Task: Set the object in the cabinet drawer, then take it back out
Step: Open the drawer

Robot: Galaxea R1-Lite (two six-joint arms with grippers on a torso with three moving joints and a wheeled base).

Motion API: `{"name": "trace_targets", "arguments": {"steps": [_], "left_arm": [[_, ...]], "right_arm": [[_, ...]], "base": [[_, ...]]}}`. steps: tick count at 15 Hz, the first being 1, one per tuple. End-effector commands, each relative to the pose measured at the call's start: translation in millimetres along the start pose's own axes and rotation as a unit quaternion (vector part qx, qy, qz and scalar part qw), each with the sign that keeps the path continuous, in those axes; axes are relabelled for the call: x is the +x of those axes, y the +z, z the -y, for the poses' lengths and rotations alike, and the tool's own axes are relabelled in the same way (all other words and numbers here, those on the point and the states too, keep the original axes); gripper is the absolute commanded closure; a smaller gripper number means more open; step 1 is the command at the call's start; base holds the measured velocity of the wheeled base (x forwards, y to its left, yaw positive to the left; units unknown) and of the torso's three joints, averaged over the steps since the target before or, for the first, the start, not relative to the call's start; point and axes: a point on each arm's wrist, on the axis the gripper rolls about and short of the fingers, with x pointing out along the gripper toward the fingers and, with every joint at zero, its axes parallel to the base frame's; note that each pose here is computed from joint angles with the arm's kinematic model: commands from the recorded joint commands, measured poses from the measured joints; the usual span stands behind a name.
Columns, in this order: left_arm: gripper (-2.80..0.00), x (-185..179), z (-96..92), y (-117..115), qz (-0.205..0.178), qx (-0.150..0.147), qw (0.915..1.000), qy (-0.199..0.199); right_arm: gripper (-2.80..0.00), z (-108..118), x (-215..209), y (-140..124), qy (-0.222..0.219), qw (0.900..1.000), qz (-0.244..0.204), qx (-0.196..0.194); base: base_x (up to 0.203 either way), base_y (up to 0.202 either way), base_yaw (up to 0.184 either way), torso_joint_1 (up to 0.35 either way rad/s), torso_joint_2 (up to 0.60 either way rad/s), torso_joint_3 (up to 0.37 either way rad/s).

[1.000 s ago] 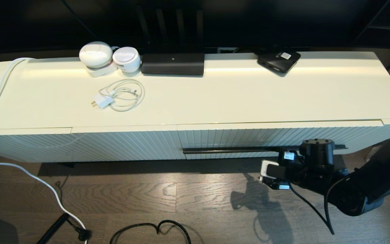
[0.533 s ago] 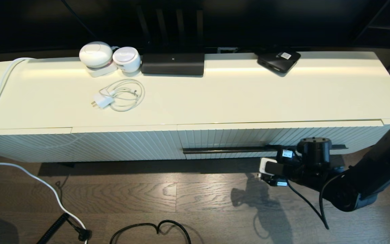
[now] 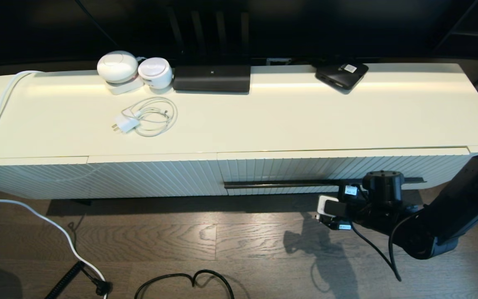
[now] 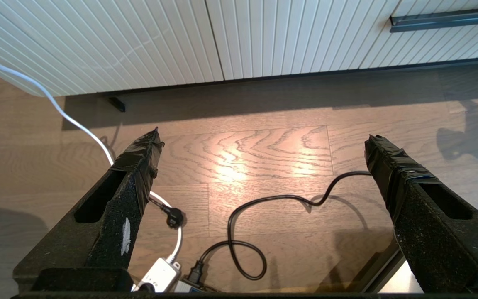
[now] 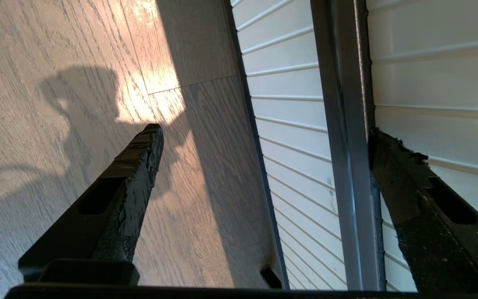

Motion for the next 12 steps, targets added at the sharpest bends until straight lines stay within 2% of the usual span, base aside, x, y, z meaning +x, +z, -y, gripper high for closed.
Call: {"name": "trace_targets", "arguments": {"steps": [1,12], "left_arm": [[-2.80,0,0.0,0,-0.001,0.000,1.0000,0.000],[-2.80,0,0.0,0,-0.001,0.000,1.0000,0.000]], "right_arm": [[-2.80,-3,2,-1,0.005,1.000,0.000,-0.003],[-2.80,-20,-20,-2,0.053,0.998,-0.022,0.002]], "base": [[0.000,0.000,0.000,0.000,0.00,0.000],[0.000,0.000,0.000,0.000,0.00,0.000]]}}
